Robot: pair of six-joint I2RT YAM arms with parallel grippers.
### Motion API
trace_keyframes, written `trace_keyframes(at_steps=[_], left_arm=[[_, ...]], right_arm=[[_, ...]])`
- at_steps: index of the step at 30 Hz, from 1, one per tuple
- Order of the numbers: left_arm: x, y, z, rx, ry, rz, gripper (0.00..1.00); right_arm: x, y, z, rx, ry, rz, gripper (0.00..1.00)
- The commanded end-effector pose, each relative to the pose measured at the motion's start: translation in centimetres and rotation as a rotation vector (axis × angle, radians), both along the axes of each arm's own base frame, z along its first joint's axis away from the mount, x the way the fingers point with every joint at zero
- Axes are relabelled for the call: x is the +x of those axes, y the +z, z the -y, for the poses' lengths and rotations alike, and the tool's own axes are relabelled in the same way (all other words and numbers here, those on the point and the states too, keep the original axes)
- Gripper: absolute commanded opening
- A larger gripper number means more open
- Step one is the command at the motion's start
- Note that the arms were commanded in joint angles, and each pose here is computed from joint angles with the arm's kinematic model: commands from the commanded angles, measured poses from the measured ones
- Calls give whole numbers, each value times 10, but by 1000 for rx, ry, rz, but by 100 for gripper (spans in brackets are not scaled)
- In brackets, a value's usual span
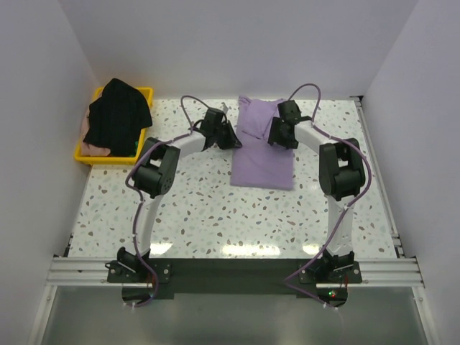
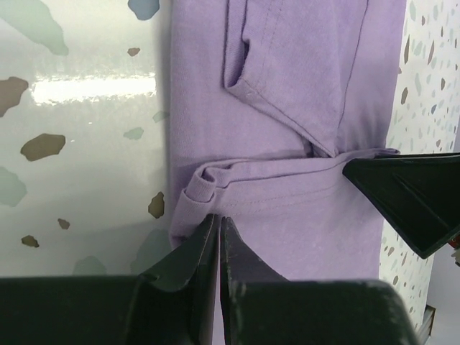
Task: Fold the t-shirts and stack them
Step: Fold the tshirt
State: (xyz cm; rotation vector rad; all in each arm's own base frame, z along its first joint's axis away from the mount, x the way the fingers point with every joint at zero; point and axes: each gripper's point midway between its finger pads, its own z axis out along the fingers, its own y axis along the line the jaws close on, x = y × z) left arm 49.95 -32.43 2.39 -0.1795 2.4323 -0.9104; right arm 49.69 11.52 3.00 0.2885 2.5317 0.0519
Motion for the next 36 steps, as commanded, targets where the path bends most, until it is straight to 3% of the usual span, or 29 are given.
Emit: trace_keyframes(at_steps=[1,14,25,32,36], left_arm=[[-11,-9,-23,75,51,-54,10],[-66,-11,-40,110,84,-118,8],[-145,-14,-53,133,78,-151,7],[-188,-1,-57,122,66,-139,7],[-182,13,-56,123,64,-106,8]], right_arm=[[-2,12,7,-22,2,12,68],[-60,-10,-3,21,15,-47,69],[-133,-15,-14,5,56,-77,68],[-170,4,-17,20,80,-44,69],[-163,30,-17,26,91,-6,73]])
